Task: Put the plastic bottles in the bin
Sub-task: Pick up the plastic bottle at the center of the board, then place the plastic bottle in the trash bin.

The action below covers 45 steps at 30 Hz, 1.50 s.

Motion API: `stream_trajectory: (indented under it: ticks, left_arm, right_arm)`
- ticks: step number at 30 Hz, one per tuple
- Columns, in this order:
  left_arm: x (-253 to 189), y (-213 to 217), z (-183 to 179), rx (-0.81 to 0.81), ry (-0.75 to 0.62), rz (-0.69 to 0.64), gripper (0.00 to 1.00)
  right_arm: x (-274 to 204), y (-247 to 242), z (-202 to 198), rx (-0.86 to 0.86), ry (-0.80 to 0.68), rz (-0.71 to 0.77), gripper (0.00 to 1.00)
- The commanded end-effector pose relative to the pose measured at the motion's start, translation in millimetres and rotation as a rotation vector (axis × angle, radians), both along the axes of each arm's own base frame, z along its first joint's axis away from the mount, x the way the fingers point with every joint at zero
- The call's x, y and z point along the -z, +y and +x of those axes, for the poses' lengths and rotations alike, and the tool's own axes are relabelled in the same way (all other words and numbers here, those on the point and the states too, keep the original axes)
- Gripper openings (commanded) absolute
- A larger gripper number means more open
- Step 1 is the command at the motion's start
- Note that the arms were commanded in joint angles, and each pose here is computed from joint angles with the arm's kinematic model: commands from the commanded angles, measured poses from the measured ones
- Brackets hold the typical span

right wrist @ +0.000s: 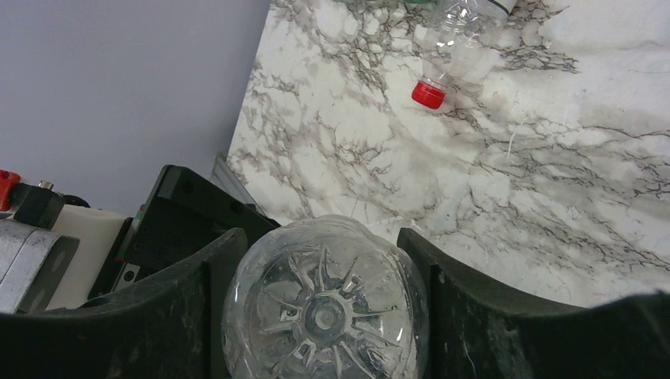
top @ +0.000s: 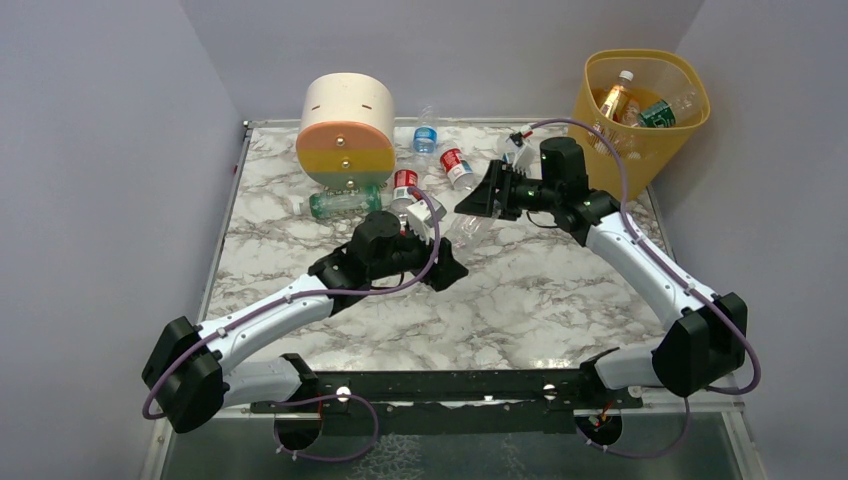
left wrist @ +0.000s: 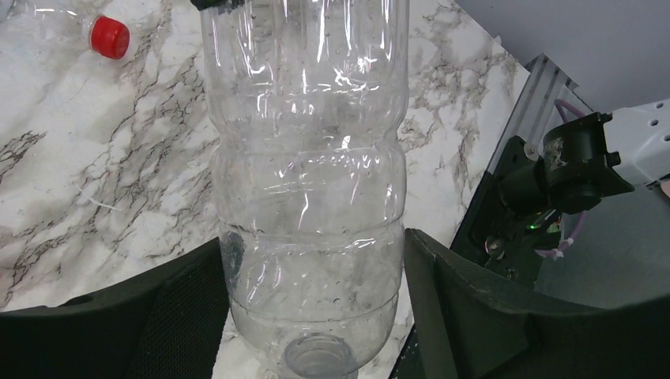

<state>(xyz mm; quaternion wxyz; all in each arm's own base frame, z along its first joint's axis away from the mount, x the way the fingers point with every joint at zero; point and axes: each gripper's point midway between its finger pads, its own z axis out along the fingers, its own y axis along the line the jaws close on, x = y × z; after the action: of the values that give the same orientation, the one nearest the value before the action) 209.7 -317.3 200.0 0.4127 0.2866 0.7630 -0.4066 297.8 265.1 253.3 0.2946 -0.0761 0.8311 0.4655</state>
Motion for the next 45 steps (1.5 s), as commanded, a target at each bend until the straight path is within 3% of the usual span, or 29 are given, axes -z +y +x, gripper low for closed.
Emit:
stream_trajectory:
  ticks: [1,3,4,19,30,39,45]
  left_arm:
    - [-25,1,4,-0.02,-0.059,-0.036,0.85]
    - [-31,2,4,-0.023,-0.068,-0.041,0.98]
    - [-34,2,5,-0.027,-0.071,-0.04,0.99]
    - [-116,51,19,-0.271,-0.184,-0.072,0.99]
    - [-140,71,18,-0.351,-0.188,-0.066,0.99]
    - [-126,74,19,-0.363,-0.177,-0.034,0.99]
    - [-117,72,20,-0.357,-0.165,-0.019,0.99]
  right_arm:
    - [-8,3,10,0.018,-0.045,-0.005,0.63]
    - [-7,4,10,0.019,-0.044,-0.007,0.63]
    - [-8,3,11,0.021,-0.047,-0.007,0.63]
    - [-20,-4,31,0.101,-0.105,-0.059,0.62]
    - [-93,-23,82,0.232,-0.274,-0.126,0.63]
    - [-163,-127,139,0.484,-0.377,-0.068,0.63]
    - [-205,-210,152,0.693,-0.456,-0.029,0.63]
